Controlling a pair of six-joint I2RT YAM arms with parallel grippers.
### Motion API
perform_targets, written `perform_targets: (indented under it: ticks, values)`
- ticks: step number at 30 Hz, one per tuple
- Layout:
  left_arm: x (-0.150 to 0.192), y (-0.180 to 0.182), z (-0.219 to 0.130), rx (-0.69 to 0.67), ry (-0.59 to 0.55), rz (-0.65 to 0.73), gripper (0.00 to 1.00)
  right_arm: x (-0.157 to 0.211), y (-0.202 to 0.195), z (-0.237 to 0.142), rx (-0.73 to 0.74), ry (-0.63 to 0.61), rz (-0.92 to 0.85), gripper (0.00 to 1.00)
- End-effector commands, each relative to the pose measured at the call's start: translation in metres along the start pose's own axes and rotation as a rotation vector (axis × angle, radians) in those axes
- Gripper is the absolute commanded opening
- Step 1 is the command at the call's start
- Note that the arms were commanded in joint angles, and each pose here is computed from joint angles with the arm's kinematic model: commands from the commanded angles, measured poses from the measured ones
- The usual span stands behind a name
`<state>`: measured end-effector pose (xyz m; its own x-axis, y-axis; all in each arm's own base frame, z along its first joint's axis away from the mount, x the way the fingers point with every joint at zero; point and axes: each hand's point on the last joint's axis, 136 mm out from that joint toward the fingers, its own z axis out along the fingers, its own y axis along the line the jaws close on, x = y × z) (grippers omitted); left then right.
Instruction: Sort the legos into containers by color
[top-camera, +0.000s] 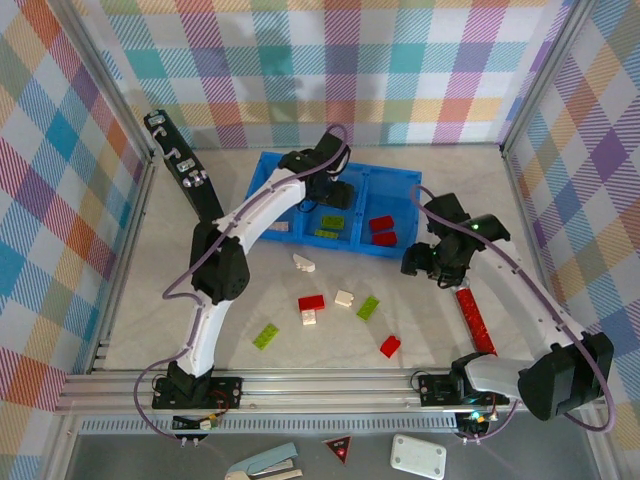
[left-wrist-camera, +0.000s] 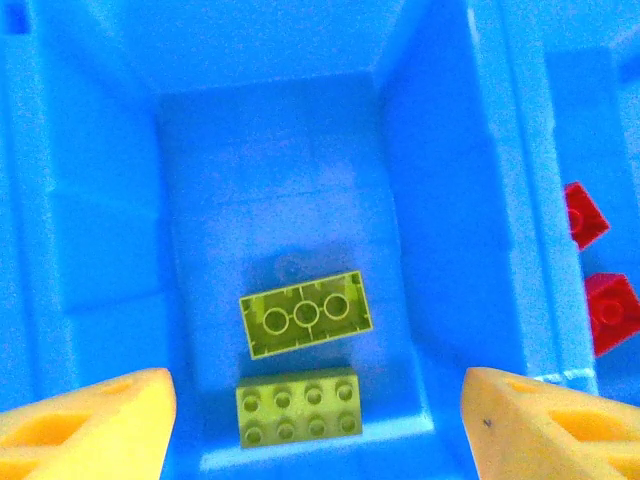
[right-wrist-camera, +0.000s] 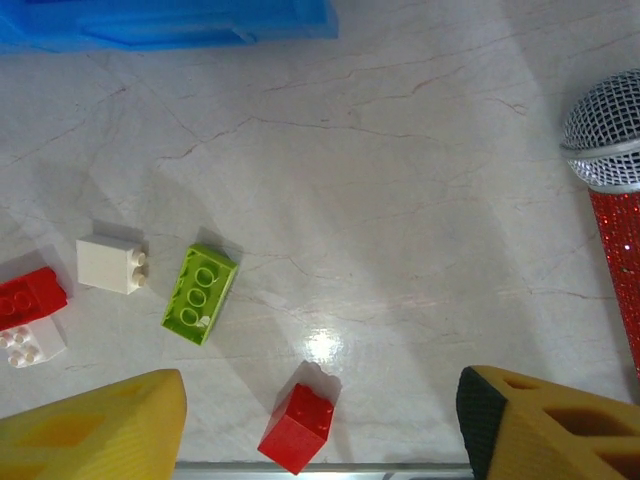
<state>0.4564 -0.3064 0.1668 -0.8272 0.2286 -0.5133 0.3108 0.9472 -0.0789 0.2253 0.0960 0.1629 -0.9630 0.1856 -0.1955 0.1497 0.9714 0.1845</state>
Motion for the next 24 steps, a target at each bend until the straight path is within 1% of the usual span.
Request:
perform_targets:
  ticks: [1,4,8,14,20,24]
  values:
    - [0.004,0.003,-0.026,0.018,-0.014,-0.012,0.74,-0.007,0.011,0.004,-0.04,-0.011,-0.024,0.7]
    - [0.009,0.005,-0.042,0.027,-0.031,-0.027,0.73,-0.013,0.02,0.014,-0.077,-0.015,-0.022,0.65]
    - [0.022,0.013,-0.063,0.028,-0.05,-0.049,0.72,-0.024,0.042,0.029,-0.182,-0.023,-0.029,0.61]
    - [0.059,0.027,-0.082,0.014,-0.025,-0.08,0.71,-0.035,0.073,0.054,-0.332,-0.019,-0.047,0.58]
    - [0.106,0.038,-0.09,0.015,0.036,-0.136,0.7,-0.043,0.079,0.084,-0.347,-0.004,-0.04,0.56]
    - [0.141,0.047,-0.085,0.0,0.081,-0.176,0.7,-0.048,0.08,0.104,-0.34,0.007,-0.035,0.54]
